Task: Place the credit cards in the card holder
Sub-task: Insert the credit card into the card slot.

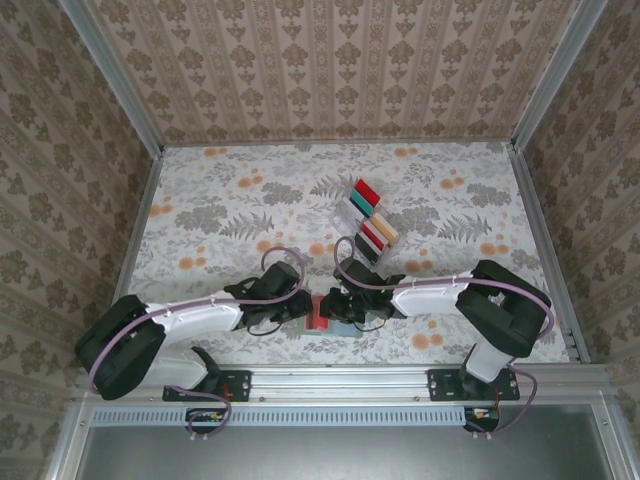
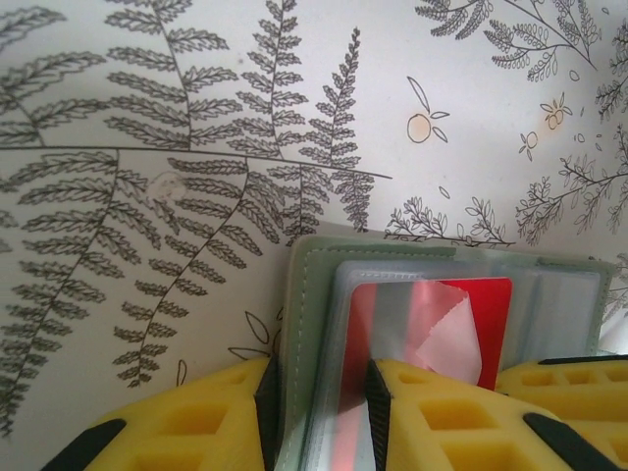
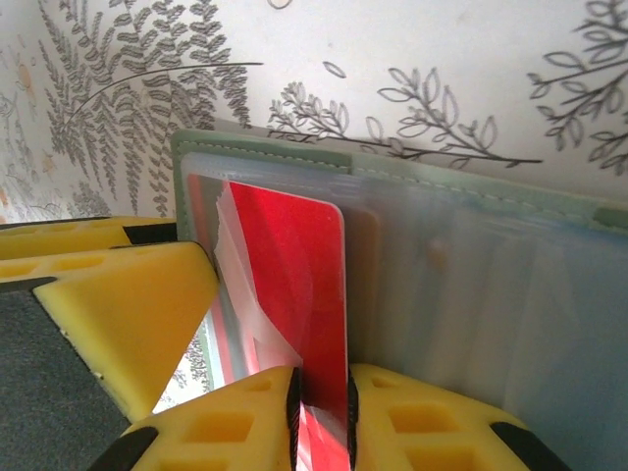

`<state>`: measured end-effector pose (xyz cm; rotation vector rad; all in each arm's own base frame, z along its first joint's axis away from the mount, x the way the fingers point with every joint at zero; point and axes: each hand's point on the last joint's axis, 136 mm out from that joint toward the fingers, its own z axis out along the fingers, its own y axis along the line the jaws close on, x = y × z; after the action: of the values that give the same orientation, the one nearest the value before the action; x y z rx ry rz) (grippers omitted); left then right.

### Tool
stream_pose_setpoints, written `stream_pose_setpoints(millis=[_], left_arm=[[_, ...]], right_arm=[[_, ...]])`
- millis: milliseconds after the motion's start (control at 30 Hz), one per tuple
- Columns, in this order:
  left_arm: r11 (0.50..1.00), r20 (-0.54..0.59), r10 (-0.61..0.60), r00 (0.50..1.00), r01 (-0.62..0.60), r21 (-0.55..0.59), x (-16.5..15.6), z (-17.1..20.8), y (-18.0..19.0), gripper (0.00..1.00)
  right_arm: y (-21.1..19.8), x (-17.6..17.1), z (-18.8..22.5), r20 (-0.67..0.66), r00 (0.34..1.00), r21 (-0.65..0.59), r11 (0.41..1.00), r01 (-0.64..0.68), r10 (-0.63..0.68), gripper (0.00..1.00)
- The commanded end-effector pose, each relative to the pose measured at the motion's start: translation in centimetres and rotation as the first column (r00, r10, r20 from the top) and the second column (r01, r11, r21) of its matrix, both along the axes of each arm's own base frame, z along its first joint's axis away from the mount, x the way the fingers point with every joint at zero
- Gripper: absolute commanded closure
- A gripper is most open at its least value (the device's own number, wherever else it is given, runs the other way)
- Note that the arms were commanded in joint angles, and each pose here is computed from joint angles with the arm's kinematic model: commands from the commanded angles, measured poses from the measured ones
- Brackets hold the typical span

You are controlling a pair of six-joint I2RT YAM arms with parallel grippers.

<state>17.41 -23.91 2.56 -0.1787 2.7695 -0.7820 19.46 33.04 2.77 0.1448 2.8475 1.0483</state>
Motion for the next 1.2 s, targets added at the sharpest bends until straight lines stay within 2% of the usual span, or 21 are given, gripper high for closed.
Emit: stream_pose_setpoints(millis=[0,233,500,800,1167], left_arm=[[0.999,0.003,0.026,1.0,-0.026,-0.033,-0.2,0.6,-0.1,0.68],[0.999,0.01,0.04,0.999,-0.04,-0.016,-0.3,0.5,0.6,0.68],[0.999,0.007,0.021,1.0,-0.02,-0.031,-0.3,0.5,0.1,0.68],[0.999,0.004,0.016,1.0,-0.015,-0.037,-0.3,0.5,-0.1,0.68],[0.999,0.001,0.018,1.0,-0.018,-0.03,-0.4,0.3,0.0,0.68]], right_arm=[[1.1,0.1,1.4,0.0,1.0,0.031,1.0,-0.003,0.003,0.76],[-0.6,0.2,2.7,0.046,0.999,-0.046,0.999,0.0,0.002,0.68],[-0.7,-0.1,1.4,0.012,1.0,-0.079,0.997,-0.008,0.009,0.68],[1.4,-0.5,1.4,-0.032,0.998,-0.004,0.999,-0.045,0.045,0.68],[-0.6,-0.6,1.7,-0.02,0.999,-0.14,0.99,-0.034,0.032,0.59]])
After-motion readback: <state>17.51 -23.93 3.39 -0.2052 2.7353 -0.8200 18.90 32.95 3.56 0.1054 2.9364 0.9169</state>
